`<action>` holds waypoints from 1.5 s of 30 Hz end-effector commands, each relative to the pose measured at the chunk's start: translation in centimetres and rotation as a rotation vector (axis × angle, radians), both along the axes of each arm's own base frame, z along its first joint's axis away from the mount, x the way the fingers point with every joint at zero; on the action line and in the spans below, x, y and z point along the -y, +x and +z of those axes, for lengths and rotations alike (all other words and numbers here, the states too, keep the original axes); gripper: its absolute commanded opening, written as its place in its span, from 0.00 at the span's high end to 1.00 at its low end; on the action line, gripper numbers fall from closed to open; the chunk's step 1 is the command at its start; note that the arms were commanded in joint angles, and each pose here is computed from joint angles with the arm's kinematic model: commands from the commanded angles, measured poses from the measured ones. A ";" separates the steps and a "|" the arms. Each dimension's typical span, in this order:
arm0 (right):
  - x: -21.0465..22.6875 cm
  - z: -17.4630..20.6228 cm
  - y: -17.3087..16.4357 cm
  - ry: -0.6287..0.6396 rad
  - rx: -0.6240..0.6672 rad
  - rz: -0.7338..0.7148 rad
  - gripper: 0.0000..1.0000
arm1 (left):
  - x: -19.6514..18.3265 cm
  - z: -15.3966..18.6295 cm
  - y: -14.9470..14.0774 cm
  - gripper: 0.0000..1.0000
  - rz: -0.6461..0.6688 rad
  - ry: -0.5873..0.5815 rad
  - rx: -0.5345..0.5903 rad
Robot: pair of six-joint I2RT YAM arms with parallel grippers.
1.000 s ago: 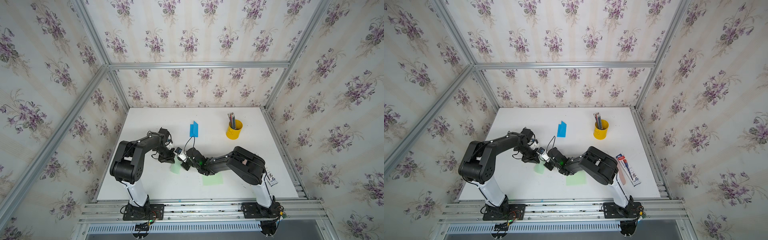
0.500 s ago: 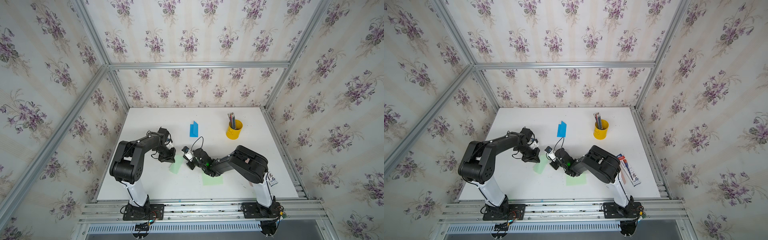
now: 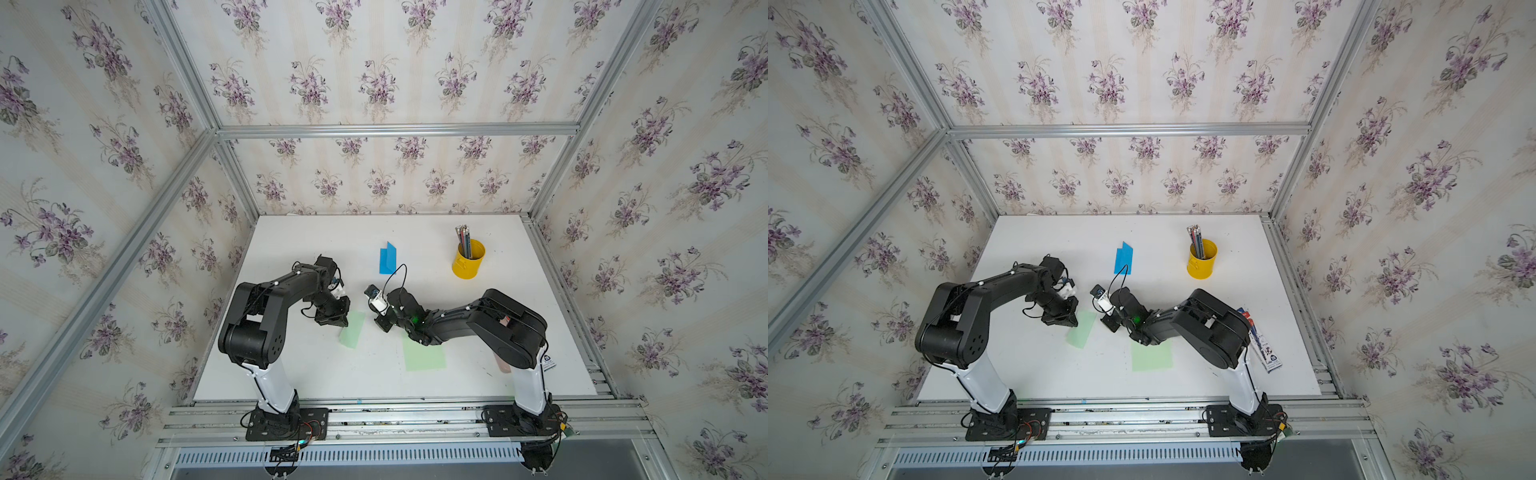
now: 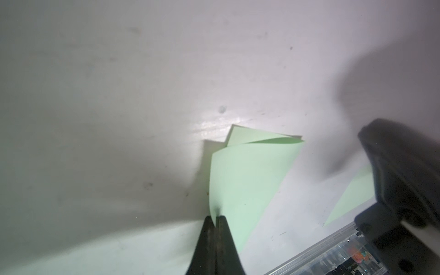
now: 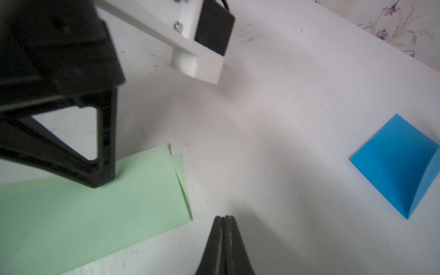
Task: Fold the square paper along the opposite sides
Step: Smooth out the paper at the center of the board.
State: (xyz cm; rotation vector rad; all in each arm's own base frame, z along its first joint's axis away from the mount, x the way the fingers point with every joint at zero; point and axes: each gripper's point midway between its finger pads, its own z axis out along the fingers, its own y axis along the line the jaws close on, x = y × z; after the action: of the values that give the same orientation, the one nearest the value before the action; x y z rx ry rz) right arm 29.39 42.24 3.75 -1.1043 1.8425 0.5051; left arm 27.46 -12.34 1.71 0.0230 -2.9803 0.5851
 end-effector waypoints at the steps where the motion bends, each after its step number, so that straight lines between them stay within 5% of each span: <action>1: -2.2 0.4 -1.8 0.031 0.016 0.078 1.00 | -0.1 0.2 -0.1 1.00 -0.015 0.008 -0.001; 9: -4.3 -2.2 -3.8 -0.038 0.032 0.155 1.00 | -0.4 0.1 0.2 1.00 -0.025 0.018 -0.003; 23: 1.0 -5.6 -5.3 -0.184 -0.006 0.099 1.00 | -1.1 0.2 0.3 1.00 -0.022 0.014 -0.009; 33: -3.6 1.4 -4.2 -0.004 0.085 0.164 1.00 | -0.9 0.4 0.3 1.00 -0.020 -0.001 -0.003; 45: -5.3 -1.9 -4.5 -0.014 0.030 0.181 1.00 | -0.5 0.5 0.5 1.00 -0.010 -0.021 0.005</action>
State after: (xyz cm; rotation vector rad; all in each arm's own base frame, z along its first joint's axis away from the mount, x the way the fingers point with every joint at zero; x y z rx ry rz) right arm 25.08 47.88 2.62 -1.2913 1.7019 0.5760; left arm 28.01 -11.51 1.94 0.0013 -2.9865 0.5868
